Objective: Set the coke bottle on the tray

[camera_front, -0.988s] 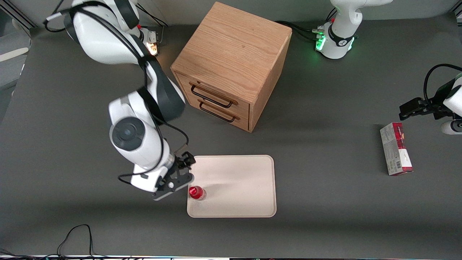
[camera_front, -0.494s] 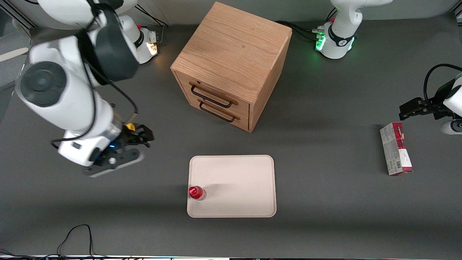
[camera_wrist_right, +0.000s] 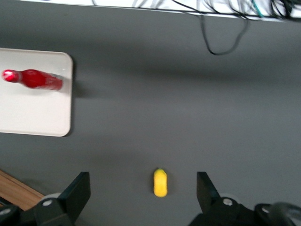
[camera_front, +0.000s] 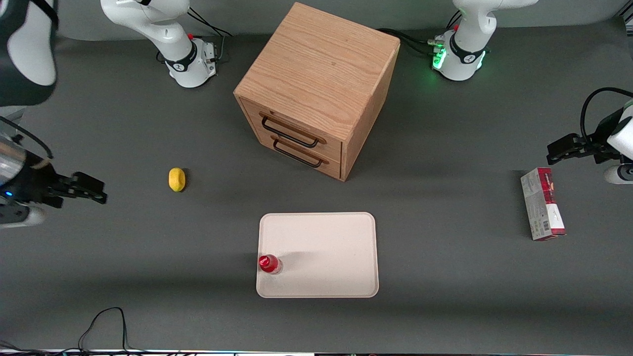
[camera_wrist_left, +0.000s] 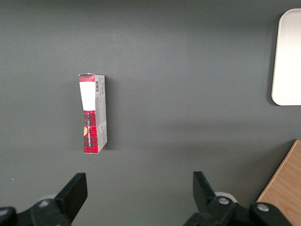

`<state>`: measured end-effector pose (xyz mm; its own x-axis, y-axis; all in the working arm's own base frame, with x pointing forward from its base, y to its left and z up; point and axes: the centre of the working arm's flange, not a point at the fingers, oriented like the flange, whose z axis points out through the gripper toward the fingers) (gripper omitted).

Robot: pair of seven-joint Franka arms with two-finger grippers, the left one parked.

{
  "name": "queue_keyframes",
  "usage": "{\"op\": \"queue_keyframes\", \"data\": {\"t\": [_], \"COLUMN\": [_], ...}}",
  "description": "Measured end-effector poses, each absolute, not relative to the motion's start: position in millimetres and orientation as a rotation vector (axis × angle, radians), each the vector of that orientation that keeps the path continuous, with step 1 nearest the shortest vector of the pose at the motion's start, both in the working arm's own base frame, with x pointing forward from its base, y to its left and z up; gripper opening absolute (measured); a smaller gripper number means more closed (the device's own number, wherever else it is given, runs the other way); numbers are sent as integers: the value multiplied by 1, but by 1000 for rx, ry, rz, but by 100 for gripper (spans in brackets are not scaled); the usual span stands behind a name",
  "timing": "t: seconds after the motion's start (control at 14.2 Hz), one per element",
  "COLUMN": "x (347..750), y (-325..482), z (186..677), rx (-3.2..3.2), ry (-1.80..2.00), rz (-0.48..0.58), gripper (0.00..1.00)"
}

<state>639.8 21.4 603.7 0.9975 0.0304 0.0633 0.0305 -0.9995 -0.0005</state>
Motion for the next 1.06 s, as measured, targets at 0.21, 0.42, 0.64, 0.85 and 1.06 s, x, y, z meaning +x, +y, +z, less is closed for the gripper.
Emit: {"op": "queue_keyframes", "data": {"t": [0.21, 0.42, 0.64, 0.85, 1.06], "x": [611, 599, 594, 590, 590], "y": [4, 0, -5, -21, -23], "z": [606, 607, 607, 606, 606], "rx": [-3144, -3172, -3190, -3193, -3193], "ry": [-34, -49, -77, -44, -40], "rz": [-75, -57, -8, 25, 32], "gripper": [100, 100, 100, 100, 100]}}
